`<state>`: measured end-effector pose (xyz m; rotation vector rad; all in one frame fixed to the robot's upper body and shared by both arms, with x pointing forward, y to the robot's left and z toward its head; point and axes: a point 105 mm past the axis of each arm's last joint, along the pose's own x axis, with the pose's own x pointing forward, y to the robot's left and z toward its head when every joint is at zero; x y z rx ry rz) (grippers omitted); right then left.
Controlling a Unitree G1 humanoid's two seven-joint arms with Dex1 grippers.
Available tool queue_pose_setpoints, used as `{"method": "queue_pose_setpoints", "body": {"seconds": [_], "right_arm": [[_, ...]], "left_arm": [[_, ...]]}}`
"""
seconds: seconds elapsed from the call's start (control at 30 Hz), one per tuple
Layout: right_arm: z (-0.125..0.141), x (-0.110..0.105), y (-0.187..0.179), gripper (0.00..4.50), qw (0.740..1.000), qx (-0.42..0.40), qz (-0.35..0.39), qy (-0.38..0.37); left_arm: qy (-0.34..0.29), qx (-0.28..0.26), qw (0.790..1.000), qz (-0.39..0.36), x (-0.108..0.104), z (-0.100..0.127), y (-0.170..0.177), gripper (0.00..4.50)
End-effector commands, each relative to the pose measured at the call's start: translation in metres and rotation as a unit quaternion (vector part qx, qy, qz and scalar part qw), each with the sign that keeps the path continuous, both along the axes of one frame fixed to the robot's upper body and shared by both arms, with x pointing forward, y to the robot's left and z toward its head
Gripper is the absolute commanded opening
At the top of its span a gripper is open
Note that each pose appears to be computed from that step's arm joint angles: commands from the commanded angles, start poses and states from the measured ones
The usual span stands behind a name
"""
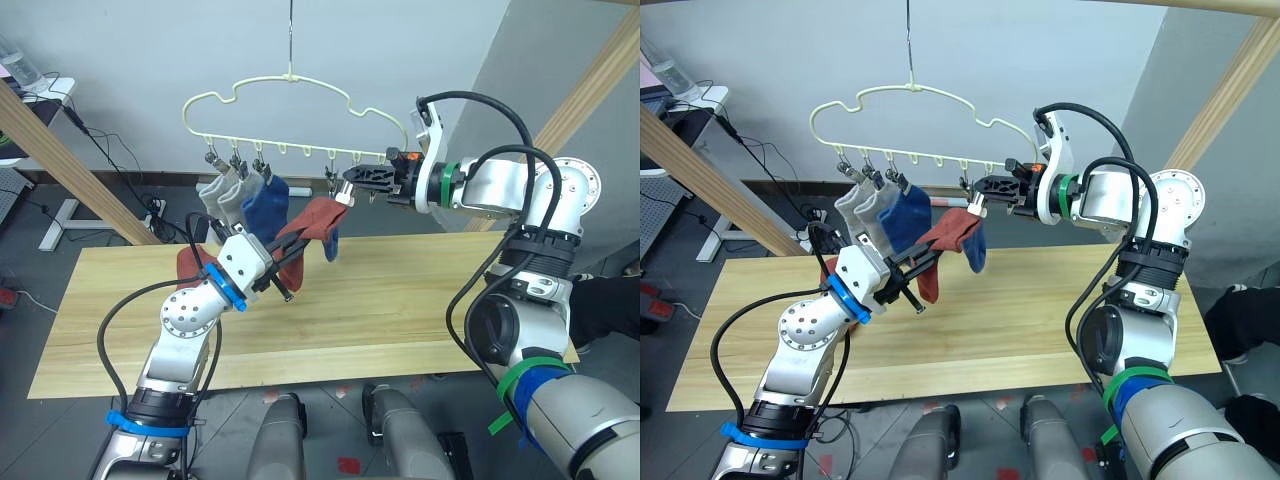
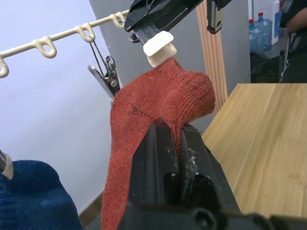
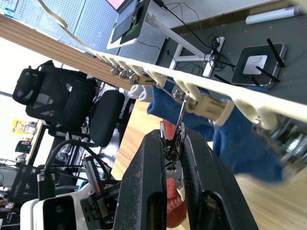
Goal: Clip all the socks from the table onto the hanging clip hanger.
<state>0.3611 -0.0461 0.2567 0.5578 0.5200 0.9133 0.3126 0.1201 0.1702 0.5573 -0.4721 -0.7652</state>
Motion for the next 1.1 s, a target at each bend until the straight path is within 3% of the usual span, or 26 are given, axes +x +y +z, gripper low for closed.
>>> {"method": "queue_pose_setpoints", "body": {"seconds": [0.03,0.57,1.1], "right_arm": [[0.0084,-0.0060,0.0034,0.13,1.000,0.011,0.018,-0.014],[0.0066,-0.0031,-0.0010,0.13,1.000,0.005,0.009,-0.008],[0.0040,-0.0096,0.0074,0.13,1.000,0.008,0.026,-0.005]], "left_arm": [[-0.023,-0.011,1.000,-0.007,-0.0035,0.0096,-0.0060,0.02],[-0.024,-0.017,0.999,-0.021,-0.0123,0.0104,-0.0050,0.02],[-0.041,-0.032,0.999,-0.005,-0.0075,0.0156,-0.0004,0.02]]}}
